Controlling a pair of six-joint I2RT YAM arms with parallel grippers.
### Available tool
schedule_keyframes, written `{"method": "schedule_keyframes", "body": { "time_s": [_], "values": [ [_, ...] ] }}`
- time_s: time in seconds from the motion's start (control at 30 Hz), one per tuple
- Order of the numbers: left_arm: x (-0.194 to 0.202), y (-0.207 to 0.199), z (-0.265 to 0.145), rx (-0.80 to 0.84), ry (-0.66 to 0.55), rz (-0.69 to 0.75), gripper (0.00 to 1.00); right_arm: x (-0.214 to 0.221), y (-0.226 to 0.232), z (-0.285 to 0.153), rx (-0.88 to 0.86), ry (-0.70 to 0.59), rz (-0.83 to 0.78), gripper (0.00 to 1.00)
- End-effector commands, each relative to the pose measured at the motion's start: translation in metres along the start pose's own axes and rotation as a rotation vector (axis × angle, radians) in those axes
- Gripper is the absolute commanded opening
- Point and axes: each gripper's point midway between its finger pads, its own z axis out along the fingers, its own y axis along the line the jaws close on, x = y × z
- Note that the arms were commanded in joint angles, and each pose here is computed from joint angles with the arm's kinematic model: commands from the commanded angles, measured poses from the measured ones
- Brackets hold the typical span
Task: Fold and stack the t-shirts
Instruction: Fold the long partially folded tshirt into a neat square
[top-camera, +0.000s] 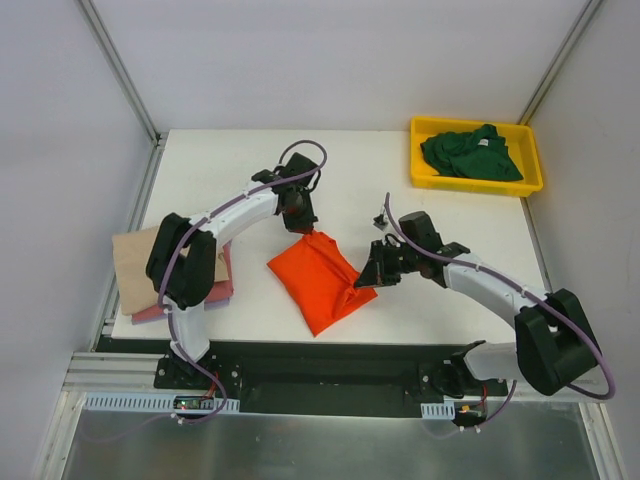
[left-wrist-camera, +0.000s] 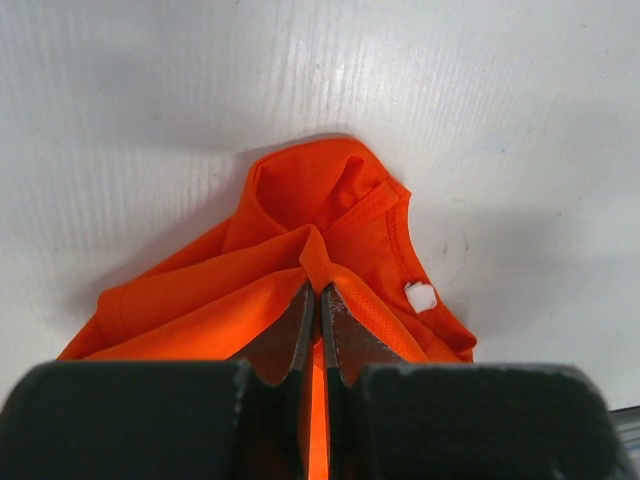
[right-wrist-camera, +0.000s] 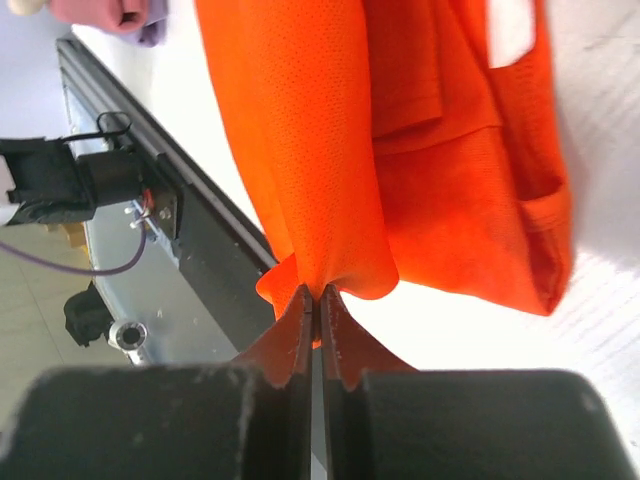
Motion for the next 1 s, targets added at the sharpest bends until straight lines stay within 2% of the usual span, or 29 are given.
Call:
{"method": "schedule_keyframes", "body": {
  "time_s": [0.0,0.07,0.1,0.17,0.23,0.27,0.37,0.4,0.53,0.57,0.73,0.83,0.97],
  "values": [
    [-0.021,-0.012,0.01,0.011,-0.033,0.038,0.0,0.005,-0.024,0.005,0.091,0.016,0.075,0.03],
    [-0.019,-0.014,0.018,0.009,-0.017,0.04,0.02,0.002,-0.037,0.006,0.153,0.001,0.084,0.12],
    [-0.02,-0.014,0.021,0.009,-0.012,0.043,0.09,-0.002,-0.044,0.006,0.19,-0.01,0.083,0.15],
    [-0.024,-0.018,0.022,0.016,-0.018,0.057,0.34,-0.006,-0.058,0.001,0.281,-0.02,0.075,0.3],
    [-0.026,-0.026,0.014,0.054,-0.019,0.079,0.6,-0.015,-0.062,-0.008,0.344,-0.046,0.046,0.56],
    [-0.029,-0.03,0.007,0.073,-0.029,0.087,0.72,-0.017,-0.062,-0.012,0.365,-0.056,0.037,0.65],
    [-0.031,-0.038,-0.02,0.123,-0.063,0.109,0.99,-0.026,-0.051,-0.029,0.37,-0.118,-0.01,0.76],
    [-0.031,-0.038,-0.033,0.139,-0.082,0.113,0.99,-0.026,-0.045,-0.032,0.353,-0.131,-0.026,0.79],
    [-0.013,-0.028,-0.061,0.178,-0.089,0.126,0.99,-0.022,-0.007,-0.04,0.215,-0.151,-0.117,1.0],
    [-0.005,-0.025,-0.066,0.193,-0.081,0.128,0.99,-0.02,0.005,-0.039,0.169,-0.149,-0.152,0.96],
    [0.024,-0.036,-0.069,0.351,-0.001,0.155,0.99,-0.007,0.06,-0.014,-0.002,-0.08,-0.289,0.96],
    [0.034,-0.053,-0.06,0.429,0.075,0.178,0.99,-0.012,0.058,0.002,0.011,-0.053,-0.269,0.96],
    [0.036,-0.067,-0.028,0.437,0.155,0.195,0.99,-0.014,0.03,0.021,0.114,-0.017,-0.241,0.96]
  ]
}}
